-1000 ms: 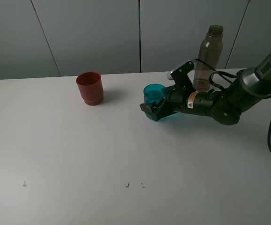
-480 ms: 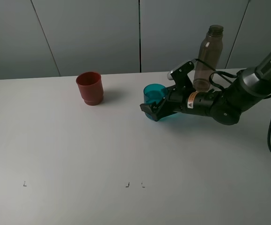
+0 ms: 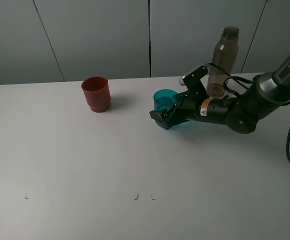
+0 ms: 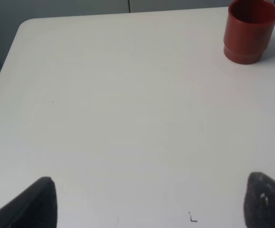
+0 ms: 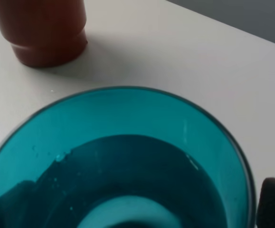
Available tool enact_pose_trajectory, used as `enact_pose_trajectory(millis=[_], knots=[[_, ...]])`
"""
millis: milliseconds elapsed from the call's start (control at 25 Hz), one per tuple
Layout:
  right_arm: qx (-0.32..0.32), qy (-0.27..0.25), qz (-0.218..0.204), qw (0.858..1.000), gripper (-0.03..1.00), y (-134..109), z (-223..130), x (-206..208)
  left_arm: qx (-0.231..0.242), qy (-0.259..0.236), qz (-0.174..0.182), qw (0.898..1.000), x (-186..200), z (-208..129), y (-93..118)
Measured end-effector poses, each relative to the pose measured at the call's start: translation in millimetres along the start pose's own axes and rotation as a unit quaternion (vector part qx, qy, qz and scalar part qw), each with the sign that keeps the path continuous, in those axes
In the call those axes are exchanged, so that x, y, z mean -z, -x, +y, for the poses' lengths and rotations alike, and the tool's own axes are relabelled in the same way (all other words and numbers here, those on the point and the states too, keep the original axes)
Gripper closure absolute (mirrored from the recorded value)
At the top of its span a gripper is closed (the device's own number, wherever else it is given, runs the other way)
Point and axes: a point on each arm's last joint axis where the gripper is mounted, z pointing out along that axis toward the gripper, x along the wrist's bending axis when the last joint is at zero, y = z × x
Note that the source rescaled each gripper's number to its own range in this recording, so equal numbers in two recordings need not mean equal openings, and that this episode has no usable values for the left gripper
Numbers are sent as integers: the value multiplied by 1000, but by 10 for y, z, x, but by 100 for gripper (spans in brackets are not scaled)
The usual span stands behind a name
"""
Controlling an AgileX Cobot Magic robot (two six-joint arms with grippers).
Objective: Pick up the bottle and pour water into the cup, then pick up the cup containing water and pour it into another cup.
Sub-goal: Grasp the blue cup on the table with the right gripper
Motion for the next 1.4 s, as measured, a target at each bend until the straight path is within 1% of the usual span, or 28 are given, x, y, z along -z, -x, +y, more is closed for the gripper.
enact_pose_trajectory(millis=[360, 800, 1040, 1320, 1360, 1400], knots=[[-12, -4, 4, 1000, -3, -9, -79, -30, 0, 0, 0, 1000, 0, 0, 0], [-16, 17, 8, 1000, -3, -15, -45, -30, 0, 0, 0, 1000, 0, 0, 0], [-19, 15, 10, 1000, -3, -15, -93, -57, 0, 0, 0, 1000, 0, 0, 0], [-19, 27, 12, 999, -3, -12, -58, -66, 0, 0, 0, 1000, 0, 0, 0], [-19, 28, 12, 999, -1, -12, -57, -66, 0, 0, 0, 1000, 0, 0, 0], [-19, 28, 12, 999, 5, -12, -57, -66, -3, 0, 0, 1000, 0, 0, 0]])
